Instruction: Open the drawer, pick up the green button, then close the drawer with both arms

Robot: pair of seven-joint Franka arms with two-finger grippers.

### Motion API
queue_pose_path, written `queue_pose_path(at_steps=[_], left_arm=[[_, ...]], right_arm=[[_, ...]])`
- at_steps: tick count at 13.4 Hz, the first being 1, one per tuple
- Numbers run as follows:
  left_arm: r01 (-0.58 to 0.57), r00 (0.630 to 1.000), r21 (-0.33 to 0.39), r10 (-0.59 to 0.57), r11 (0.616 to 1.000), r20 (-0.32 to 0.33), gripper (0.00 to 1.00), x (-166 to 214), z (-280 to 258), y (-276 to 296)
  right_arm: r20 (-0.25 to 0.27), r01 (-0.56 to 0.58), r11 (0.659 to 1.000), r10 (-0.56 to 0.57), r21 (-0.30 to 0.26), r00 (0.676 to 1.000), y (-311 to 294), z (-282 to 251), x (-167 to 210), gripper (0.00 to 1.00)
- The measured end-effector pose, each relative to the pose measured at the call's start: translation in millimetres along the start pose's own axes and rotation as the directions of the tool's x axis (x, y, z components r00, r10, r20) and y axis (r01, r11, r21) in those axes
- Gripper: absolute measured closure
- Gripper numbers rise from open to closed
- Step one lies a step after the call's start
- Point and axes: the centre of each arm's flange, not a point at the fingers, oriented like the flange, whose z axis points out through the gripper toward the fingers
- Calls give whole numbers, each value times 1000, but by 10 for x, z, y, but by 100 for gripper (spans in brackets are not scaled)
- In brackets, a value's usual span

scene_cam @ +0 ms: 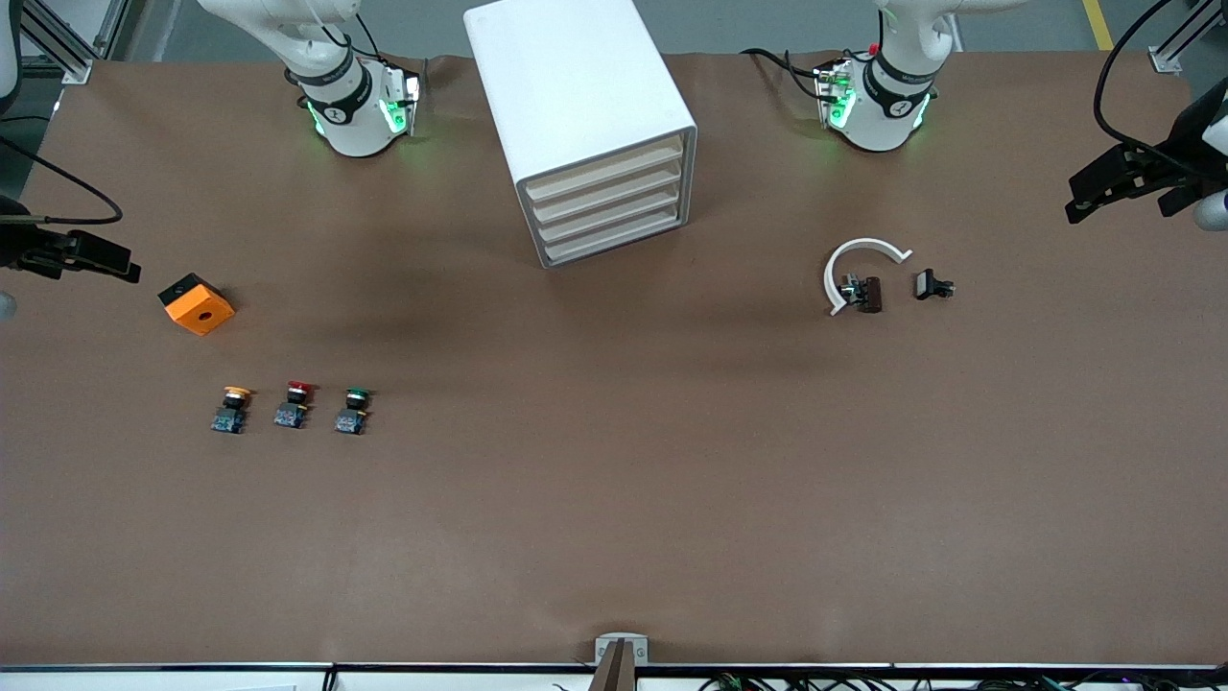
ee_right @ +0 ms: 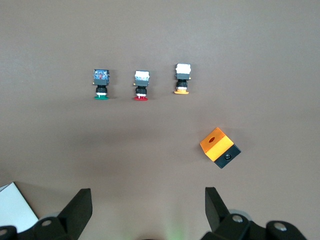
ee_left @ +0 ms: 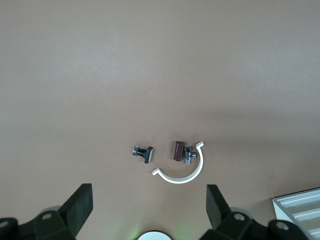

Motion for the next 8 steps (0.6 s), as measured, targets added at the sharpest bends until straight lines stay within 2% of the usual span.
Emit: queue_pose_path(at_steps=[1,5,8], left_arm=[[0,1000,0,0,1000,0,0,0,0,0],[-9,1000,0,9,1000,2,0,-11,10,110],[-6,1000,2,6,1000,5,0,-23,25,207]], right_arm=[[1,-3,1000,3,0,1000,18,-26,-8,0],[-60,-15,1000,15,-7,998,84,-397,-47,0],[-48,-25,1000,25,-4,999,130,-577,-141,0]])
